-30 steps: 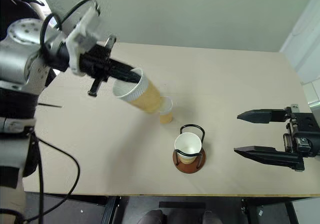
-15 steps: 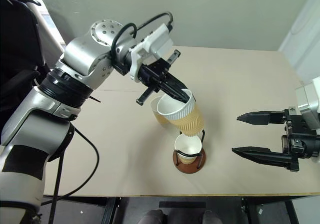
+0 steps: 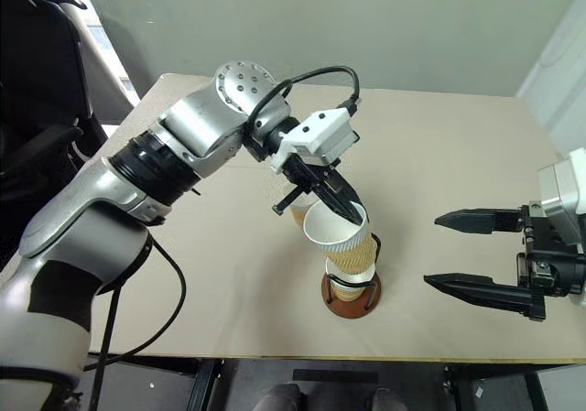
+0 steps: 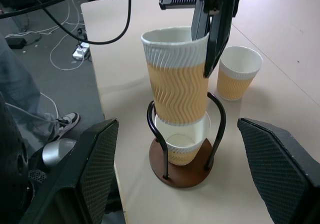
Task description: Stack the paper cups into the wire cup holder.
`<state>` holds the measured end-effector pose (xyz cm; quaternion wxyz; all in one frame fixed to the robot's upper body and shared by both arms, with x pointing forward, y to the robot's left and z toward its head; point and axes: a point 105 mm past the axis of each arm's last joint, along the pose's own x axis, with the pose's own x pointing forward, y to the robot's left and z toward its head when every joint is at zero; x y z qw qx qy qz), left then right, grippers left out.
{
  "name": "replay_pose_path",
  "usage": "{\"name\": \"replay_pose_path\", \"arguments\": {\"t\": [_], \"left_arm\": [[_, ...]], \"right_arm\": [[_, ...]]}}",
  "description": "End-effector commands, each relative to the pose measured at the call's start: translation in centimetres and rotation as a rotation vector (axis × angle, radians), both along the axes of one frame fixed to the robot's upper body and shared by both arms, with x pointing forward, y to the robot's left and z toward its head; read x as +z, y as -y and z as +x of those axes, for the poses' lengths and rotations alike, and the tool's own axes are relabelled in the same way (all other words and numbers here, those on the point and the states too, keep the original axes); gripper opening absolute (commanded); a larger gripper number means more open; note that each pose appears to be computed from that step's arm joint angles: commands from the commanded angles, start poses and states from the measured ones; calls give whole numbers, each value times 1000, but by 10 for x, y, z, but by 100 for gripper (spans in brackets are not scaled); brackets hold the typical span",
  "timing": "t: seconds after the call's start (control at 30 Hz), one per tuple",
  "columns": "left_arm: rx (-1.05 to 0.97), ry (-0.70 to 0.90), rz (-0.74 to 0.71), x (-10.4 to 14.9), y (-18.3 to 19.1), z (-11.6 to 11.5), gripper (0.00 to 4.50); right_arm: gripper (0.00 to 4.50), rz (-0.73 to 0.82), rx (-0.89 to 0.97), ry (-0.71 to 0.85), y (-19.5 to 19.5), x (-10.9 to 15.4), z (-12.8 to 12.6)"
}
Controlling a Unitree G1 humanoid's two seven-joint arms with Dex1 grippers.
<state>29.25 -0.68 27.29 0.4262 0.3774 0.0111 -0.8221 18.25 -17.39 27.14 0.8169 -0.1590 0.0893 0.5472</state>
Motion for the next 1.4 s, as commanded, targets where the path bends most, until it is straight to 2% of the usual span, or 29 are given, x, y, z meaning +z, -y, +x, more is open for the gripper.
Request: {"name": "replay_pose_path", "arguments": {"t": [0.03, 0.67, 0.77, 0.8, 1.1, 1.13, 1.23, 1.3, 1.4], "left_arm": [[-28, 30, -2, 5, -2, -1, 3], [-12, 48, 48, -13, -7, 4, 3], [-14, 38, 56, -15, -6, 3, 57], [-19, 35, 62, -17, -7, 2, 88], [-1, 47, 36, -18, -4, 6, 393], [9, 53, 25, -16, -4, 9, 441], [127, 82, -17, -7, -15, 31, 447], [345, 105, -82, 6, -35, 64, 447], [678, 196, -46, 3, -96, 109, 447]], "right_arm": [[386, -12, -1, 43, -1, 7, -4], [386, -22, -23, 46, -2, 1, -2], [386, -23, -22, 46, -2, 1, -2], [386, -23, -21, 45, -2, 1, -2], [386, -37, -20, 37, -2, -3, -1], [386, -38, -19, 37, -2, -3, -2], [386, -41, -18, 39, -3, -3, -1], [386, -42, -19, 41, -2, -3, -1], [386, -41, -20, 40, -2, -3, -2]]}}
